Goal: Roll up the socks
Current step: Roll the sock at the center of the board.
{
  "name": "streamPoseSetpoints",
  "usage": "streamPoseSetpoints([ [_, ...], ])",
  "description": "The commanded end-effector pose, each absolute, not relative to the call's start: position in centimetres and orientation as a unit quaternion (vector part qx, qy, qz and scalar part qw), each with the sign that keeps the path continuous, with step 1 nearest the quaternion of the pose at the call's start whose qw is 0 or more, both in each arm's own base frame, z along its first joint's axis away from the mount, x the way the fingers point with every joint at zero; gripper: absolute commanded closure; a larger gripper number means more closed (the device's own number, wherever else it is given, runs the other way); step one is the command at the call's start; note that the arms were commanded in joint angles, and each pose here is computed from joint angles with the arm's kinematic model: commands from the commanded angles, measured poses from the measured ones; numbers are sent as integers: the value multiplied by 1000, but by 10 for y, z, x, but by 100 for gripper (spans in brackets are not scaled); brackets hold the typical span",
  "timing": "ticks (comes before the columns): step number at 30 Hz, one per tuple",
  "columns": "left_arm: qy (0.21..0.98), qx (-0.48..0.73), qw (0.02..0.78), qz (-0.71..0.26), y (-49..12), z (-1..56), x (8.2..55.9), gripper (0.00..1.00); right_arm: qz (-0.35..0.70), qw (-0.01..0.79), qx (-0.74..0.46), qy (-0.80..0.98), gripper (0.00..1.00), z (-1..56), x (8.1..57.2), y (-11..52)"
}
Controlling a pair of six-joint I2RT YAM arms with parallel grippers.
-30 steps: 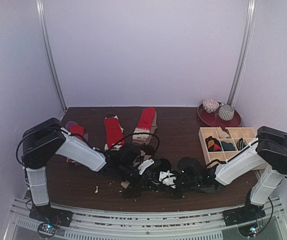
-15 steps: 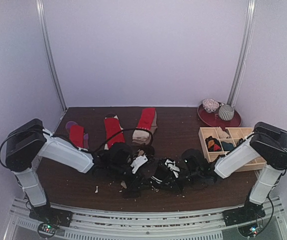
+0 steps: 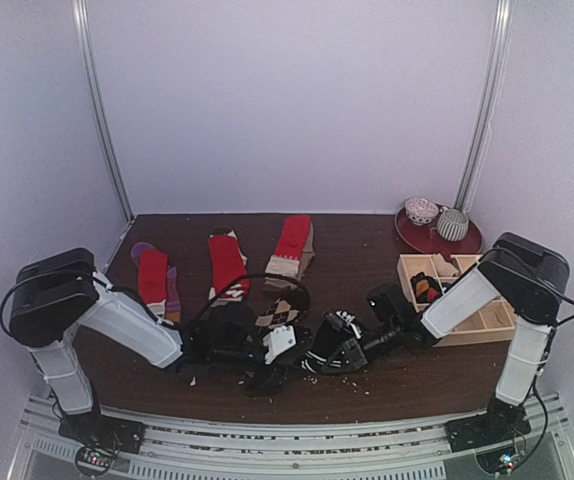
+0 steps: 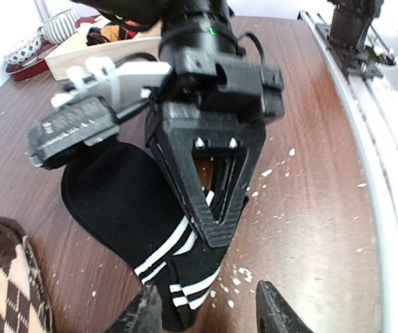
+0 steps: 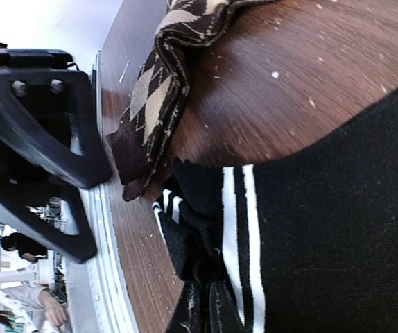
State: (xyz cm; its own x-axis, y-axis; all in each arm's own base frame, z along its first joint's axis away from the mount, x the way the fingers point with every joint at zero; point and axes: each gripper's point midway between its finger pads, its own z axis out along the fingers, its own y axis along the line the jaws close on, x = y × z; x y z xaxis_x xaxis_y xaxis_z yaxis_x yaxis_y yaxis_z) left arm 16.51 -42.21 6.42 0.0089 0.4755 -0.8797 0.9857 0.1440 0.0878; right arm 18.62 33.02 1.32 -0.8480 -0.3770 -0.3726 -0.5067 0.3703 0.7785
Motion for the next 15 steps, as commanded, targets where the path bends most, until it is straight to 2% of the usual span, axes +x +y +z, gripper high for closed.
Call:
streamPoseSetpoints([
  [1, 584, 601, 446, -315, -442, 65, 168, 55, 389, -50, -192, 900, 100, -49, 155, 277],
  [12, 590, 600, 446, -307, -449, 47, 175, 57, 384, -55, -197, 900, 100, -52, 156, 275],
  [15, 590, 604, 437, -310, -451, 42, 173, 64, 383, -59, -196, 901, 100, -53, 154, 274],
])
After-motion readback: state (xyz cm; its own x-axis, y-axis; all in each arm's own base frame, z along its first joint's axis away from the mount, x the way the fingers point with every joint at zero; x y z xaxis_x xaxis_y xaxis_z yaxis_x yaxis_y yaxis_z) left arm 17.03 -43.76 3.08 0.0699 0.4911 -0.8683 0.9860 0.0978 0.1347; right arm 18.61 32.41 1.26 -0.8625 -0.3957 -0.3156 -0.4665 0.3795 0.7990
